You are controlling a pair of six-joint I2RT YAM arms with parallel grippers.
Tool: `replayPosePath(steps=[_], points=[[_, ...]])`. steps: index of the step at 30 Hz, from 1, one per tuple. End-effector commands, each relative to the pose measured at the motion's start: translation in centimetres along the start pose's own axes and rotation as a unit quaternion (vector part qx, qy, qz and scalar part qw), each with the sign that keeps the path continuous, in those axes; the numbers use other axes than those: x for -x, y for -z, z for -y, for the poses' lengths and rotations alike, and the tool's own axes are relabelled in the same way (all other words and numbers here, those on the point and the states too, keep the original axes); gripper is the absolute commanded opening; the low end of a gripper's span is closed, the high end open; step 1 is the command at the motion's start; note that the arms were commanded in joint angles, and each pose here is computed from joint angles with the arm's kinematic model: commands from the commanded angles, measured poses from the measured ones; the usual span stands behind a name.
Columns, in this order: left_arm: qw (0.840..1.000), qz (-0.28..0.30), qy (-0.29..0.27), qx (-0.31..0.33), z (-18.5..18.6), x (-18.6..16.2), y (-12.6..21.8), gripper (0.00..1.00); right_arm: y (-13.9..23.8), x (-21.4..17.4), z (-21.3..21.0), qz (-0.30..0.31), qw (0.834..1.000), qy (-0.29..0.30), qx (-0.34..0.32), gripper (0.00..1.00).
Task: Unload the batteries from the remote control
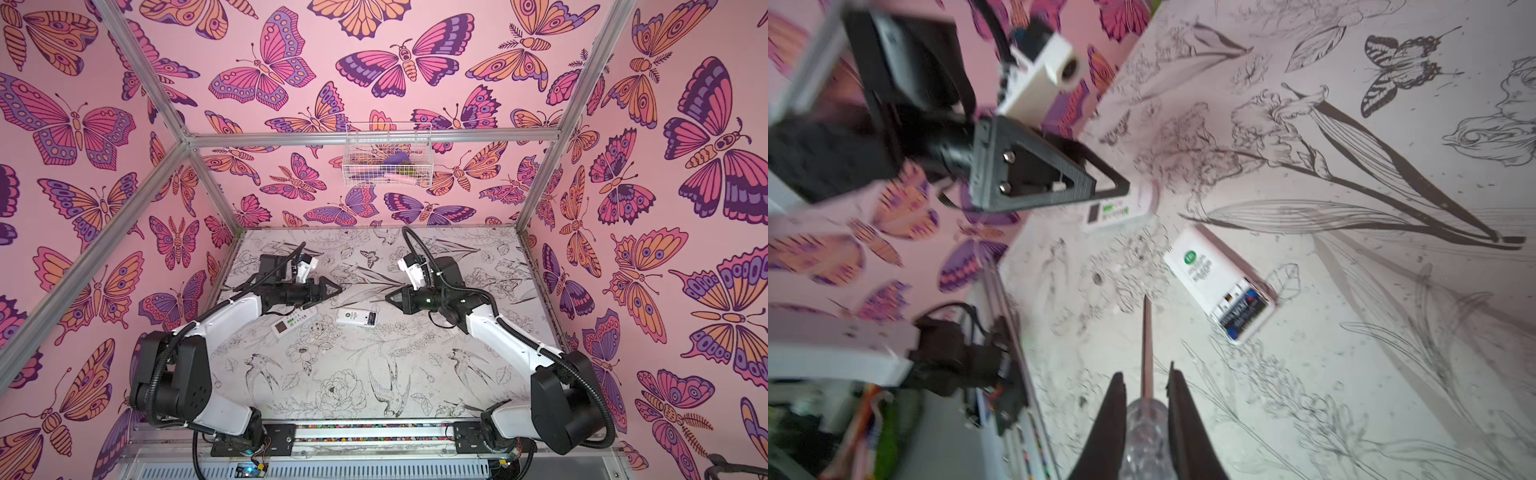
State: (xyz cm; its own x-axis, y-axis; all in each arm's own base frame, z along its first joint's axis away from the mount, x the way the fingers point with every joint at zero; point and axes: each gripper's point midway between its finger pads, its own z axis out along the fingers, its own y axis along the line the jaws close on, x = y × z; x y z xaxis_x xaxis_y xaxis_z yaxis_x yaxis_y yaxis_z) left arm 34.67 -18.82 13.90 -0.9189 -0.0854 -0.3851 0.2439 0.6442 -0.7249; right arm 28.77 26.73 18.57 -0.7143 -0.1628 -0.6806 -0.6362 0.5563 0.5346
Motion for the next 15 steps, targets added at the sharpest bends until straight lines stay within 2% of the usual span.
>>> replayPosePath(steps=[1, 9, 12, 15], points=[[0.998, -0.047, -0.023, 0.044, -1.0, -2.1, -1.2, 0.98, -0.2, -3.4, 0.3, -0.081, 0.988, 0.124, -0.033, 0.00], [0.993, -0.085, -0.015, 0.078, -2.0, -3.8, -3.5, 0.73, -2.2, -5.5, 0.2, -0.113, 0.970, 0.211, -0.030, 0.00], [0.992, -0.094, -0.011, 0.085, -2.3, -3.8, -3.8, 0.70, -3.1, -5.6, 0.2, -0.115, 0.969, 0.216, -0.027, 0.00], [0.989, -0.096, -0.018, 0.114, -3.1, -3.9, -3.8, 0.74, -3.9, -5.5, 0.5, -0.111, 0.969, 0.219, -0.028, 0.00]])
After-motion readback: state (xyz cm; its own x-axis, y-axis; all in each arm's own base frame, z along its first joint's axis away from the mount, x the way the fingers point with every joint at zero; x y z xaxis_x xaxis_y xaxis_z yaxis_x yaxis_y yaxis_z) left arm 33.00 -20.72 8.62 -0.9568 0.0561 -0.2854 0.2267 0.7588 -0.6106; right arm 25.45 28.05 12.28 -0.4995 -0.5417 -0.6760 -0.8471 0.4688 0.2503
